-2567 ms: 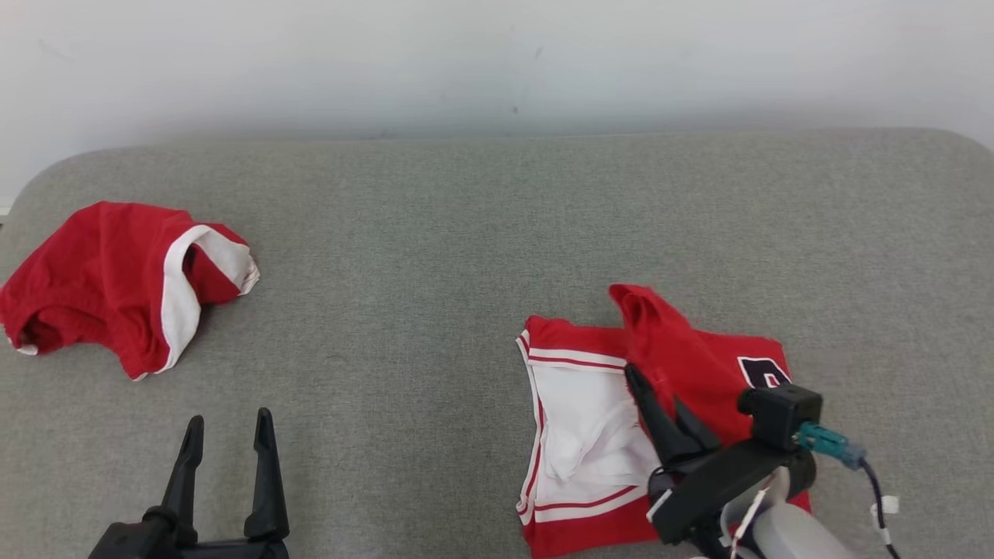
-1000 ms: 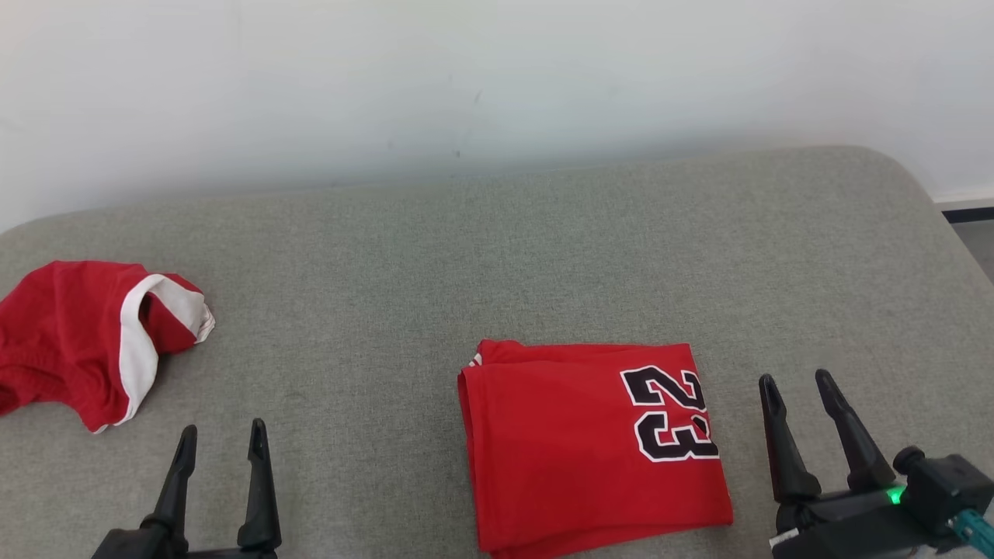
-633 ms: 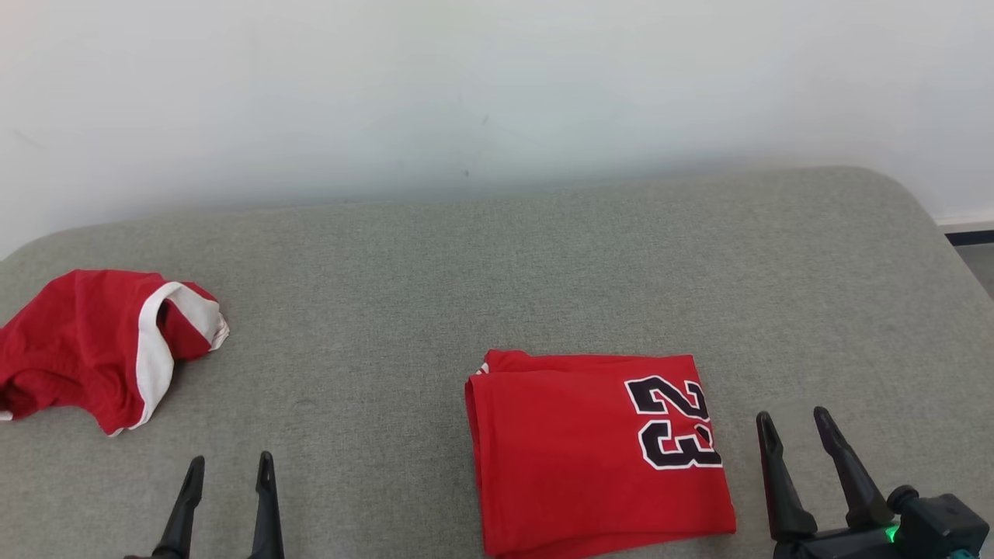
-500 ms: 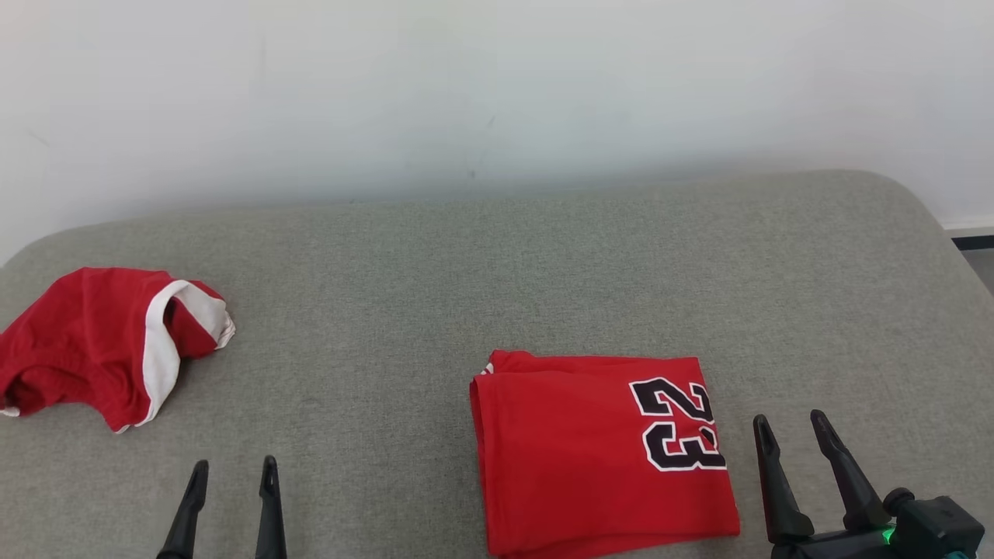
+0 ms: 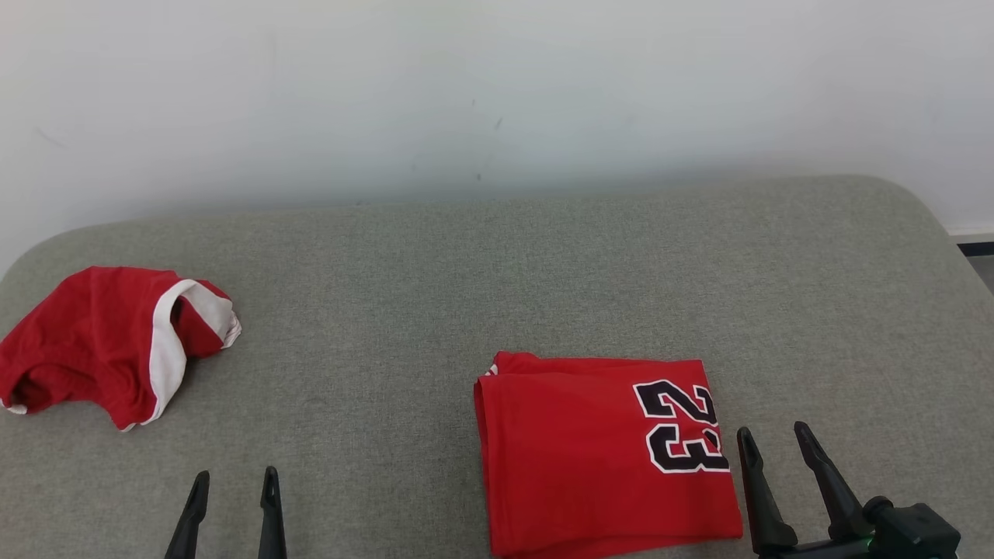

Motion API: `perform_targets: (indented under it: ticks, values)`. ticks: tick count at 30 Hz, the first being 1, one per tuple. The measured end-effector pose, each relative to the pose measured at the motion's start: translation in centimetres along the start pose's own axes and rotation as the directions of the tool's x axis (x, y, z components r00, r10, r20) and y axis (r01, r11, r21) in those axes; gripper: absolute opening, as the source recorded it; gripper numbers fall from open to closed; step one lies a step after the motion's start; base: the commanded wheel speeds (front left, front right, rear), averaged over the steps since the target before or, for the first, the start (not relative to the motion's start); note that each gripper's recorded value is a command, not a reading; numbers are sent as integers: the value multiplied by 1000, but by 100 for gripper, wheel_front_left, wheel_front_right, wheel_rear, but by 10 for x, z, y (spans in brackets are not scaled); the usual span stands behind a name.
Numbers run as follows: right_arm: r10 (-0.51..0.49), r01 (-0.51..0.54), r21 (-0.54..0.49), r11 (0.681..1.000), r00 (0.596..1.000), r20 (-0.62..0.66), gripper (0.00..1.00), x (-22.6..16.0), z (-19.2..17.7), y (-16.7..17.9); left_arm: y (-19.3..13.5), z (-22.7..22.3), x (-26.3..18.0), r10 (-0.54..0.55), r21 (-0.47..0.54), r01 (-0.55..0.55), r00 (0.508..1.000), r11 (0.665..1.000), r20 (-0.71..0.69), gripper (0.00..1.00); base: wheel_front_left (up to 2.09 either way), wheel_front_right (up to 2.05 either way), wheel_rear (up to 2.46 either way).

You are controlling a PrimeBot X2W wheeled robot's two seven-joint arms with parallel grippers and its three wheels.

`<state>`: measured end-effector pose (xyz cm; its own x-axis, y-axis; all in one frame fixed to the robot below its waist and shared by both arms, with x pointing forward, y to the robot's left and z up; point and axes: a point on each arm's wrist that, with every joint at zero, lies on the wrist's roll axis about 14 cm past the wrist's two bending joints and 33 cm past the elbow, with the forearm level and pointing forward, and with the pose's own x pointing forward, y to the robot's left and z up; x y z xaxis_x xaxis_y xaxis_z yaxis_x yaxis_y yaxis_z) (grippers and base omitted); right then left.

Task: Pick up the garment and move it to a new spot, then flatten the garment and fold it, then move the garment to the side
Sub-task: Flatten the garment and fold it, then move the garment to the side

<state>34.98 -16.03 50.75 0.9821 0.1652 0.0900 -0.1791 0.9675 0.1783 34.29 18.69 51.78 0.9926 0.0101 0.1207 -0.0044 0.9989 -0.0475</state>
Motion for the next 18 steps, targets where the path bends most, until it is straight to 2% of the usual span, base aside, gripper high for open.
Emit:
perform_targets:
  ticks: [18]
  values:
    - [2, -2, -13, 1000, 1000, -20, 100, 4, -5, -3, -2, -3, 1, -3, -5, 3, 1000, 1000, -10, 100, 0, 0, 0]
